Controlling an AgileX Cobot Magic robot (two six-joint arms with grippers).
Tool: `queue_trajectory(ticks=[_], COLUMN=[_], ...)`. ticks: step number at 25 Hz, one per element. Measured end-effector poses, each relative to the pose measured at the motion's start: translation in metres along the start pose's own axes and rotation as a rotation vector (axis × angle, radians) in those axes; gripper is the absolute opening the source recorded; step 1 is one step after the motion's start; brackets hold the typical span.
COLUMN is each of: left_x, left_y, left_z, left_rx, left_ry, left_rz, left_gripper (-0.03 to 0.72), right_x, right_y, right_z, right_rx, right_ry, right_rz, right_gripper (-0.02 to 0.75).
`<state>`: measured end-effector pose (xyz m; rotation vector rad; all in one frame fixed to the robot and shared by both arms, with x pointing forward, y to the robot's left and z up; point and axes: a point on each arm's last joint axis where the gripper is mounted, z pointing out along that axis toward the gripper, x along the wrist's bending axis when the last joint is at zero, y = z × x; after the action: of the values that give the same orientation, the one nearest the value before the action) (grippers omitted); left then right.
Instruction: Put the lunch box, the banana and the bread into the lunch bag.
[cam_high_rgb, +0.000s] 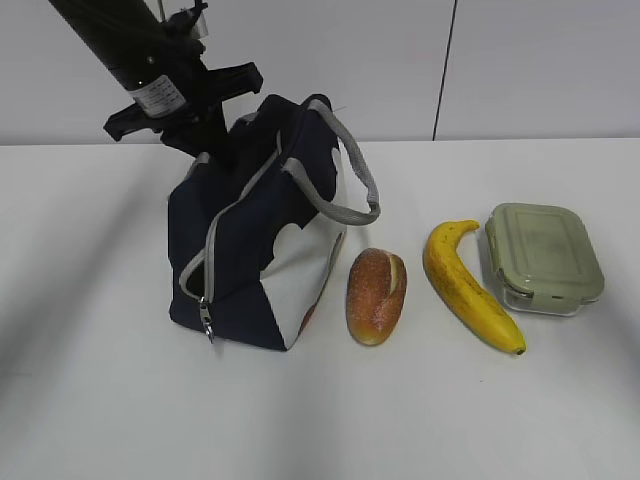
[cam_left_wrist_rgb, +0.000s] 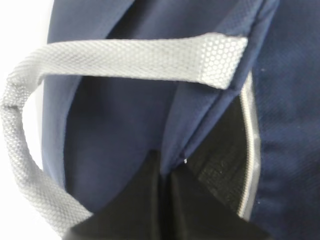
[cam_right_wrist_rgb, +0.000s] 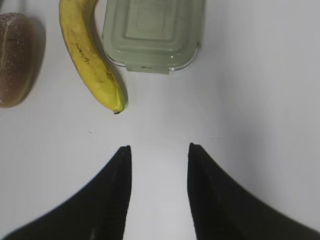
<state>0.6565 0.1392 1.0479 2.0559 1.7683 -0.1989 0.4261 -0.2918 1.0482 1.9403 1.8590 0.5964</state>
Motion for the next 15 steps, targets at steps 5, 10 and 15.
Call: queue_trajectory(ticks=[5, 10, 15], left_x=[0.0, 0.0, 0.0], left_y=[0.0, 0.0, 0.0], left_z=[0.0, 0.0, 0.0], left_rx=[0.0, 0.0, 0.0], left_ry=[0.002, 0.003, 0.003], left_rz=[0.005, 0.012, 0.018], left_gripper=[-0.003, -0.003, -0.003], right_x=[-0.01, -0.026, -0.047], right_y=[0.028, 0.049, 0.07], right_z=[0.02, 0.049, 0.076], right_rx=[0.021, 0.079, 0.148], right_ry=[0.125, 0.201, 0.241], right_rz=[0.086, 0.134, 0.182], right_gripper=[0.278, 0.278, 0.278])
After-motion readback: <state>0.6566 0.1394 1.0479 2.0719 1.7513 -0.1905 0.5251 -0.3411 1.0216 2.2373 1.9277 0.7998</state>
